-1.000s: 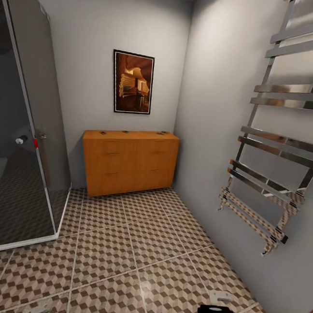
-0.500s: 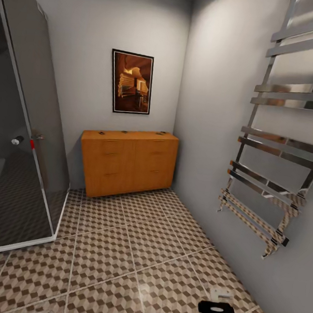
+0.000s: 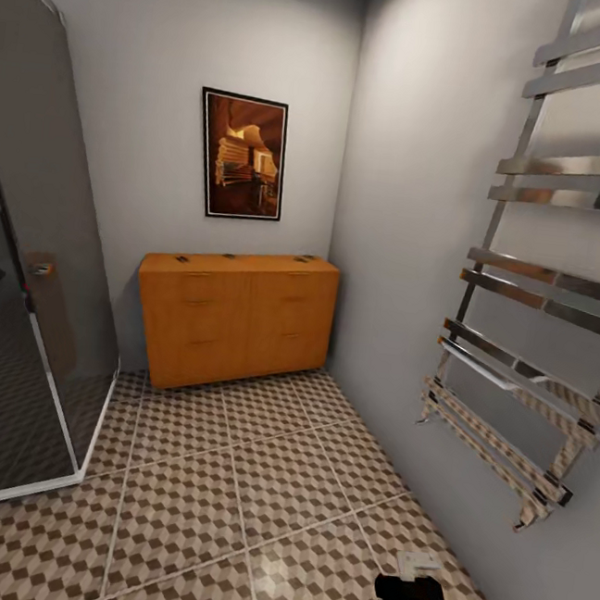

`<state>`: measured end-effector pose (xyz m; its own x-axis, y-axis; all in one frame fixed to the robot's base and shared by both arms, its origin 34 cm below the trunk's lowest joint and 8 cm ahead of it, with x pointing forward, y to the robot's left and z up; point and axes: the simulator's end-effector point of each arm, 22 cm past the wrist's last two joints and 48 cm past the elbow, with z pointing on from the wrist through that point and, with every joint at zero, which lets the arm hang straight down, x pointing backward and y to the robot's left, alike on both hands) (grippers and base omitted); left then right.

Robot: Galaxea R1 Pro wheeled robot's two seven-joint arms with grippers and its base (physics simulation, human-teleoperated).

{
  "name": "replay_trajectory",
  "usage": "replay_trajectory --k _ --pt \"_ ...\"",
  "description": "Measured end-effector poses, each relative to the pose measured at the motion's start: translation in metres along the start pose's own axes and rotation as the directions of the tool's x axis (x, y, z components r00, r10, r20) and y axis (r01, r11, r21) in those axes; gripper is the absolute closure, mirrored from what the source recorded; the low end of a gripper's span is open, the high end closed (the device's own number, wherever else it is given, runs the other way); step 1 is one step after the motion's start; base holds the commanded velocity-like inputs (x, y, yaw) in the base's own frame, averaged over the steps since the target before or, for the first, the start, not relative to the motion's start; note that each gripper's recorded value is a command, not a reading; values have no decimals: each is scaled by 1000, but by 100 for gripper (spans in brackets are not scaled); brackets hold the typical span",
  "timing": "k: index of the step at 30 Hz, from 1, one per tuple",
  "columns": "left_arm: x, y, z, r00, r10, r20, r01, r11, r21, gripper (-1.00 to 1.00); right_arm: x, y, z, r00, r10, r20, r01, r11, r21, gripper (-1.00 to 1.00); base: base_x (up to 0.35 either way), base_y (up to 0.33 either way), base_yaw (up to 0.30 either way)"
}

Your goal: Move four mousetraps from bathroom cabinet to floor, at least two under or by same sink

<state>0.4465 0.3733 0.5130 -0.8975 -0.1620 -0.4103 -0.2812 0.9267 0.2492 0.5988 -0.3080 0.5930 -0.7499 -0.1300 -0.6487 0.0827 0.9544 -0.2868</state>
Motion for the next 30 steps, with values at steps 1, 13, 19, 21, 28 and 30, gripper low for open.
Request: replay_trajectory --k 1,13,19,21,28,30 --pt "0 0 0 1000 1 0 -1 1000 1 -100 -1 2 0 1000 -16 5 16 1000 -7 -100 325 -83 0" --pt "-3 -1 0 1000 -6 27 6 1000 1 -100 -8 11 -1 994 -100 37 101 994 -37 -100 296 -154 0" --pt "-4 0 0 1000 -6 29 6 1000 0 -100 -8 11 -1 994 -102 38 104 994 -37 -100 259 -227 7" --pt "-3 0 0 1000 -6 28 6 1000 -1 -100 -7 12 -1 994 -104 37 105 994 -38 -100 263 -126 107" --pt "-1 0 1 1000 -4 22 4 1000 -2 -100 -4 13 0 994 -107 32 108 993 -40 -100 274 -33 179" --pt "0 0 2 1000 -4 21 4 1000 -2 -100 -3 14 1 994 -108 30 109 993 -41 -100 279 -6 206"
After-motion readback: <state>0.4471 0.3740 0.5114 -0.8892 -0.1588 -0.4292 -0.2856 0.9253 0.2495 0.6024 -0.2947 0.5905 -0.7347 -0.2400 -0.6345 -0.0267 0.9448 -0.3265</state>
